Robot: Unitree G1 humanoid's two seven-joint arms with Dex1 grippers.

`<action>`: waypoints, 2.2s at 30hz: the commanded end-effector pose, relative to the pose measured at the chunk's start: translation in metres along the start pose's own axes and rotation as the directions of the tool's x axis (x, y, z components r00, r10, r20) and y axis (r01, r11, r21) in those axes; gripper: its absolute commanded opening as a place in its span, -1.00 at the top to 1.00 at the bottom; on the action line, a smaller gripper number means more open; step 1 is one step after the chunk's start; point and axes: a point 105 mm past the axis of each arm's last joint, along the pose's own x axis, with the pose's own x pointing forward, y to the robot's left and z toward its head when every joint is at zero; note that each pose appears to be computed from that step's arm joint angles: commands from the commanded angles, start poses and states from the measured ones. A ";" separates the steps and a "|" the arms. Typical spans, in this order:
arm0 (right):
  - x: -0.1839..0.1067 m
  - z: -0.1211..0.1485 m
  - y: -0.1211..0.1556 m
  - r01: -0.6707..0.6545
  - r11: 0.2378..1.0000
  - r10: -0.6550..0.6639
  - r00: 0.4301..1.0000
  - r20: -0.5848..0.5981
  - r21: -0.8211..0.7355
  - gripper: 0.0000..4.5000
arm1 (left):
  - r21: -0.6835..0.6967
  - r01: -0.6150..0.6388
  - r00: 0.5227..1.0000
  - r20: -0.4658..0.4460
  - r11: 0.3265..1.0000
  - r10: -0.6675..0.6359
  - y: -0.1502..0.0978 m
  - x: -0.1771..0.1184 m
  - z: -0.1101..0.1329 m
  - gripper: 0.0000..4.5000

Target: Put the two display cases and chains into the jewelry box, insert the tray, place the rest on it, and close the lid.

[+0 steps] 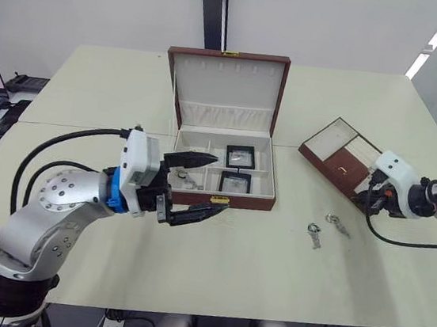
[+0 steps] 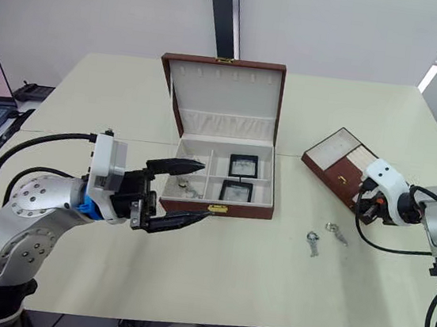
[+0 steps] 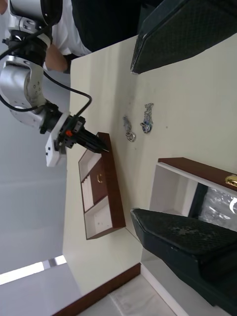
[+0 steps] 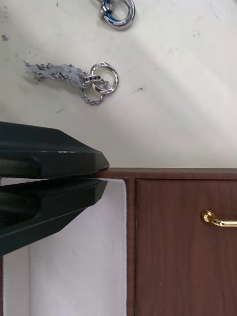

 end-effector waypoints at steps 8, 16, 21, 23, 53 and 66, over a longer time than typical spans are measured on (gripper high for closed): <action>-0.039 0.008 0.012 -0.024 0.984 0.022 1.000 -0.012 -0.176 0.99 | 0.021 -0.012 0.999 -0.046 1.000 0.013 -0.002 -0.014 0.004 -1.00; -0.064 0.006 0.030 -0.089 0.964 0.075 0.995 -0.065 -0.249 0.99 | 0.021 -0.033 0.997 -0.069 0.999 0.034 0.003 -0.016 0.003 -1.00; -0.076 0.019 0.054 -0.176 0.918 0.154 0.984 -0.089 -0.356 0.99 | 0.028 -0.098 0.987 -0.126 0.995 0.101 0.017 -0.033 -0.005 -1.00; -0.078 0.028 0.065 -0.207 0.890 0.190 0.978 -0.081 -0.406 0.99 | 0.030 -0.115 0.981 -0.151 0.993 0.118 0.018 -0.040 -0.012 -1.00; 0.011 0.150 0.123 -0.334 0.702 0.408 0.913 -0.029 -0.630 0.99 | 0.047 -0.277 0.931 -0.234 0.960 0.280 0.028 -0.097 -0.040 -1.00; 0.031 0.177 0.141 -0.348 0.661 0.454 0.891 -0.016 -0.665 0.99 | 0.067 -0.300 0.922 -0.236 0.952 0.307 0.030 -0.102 -0.038 -1.00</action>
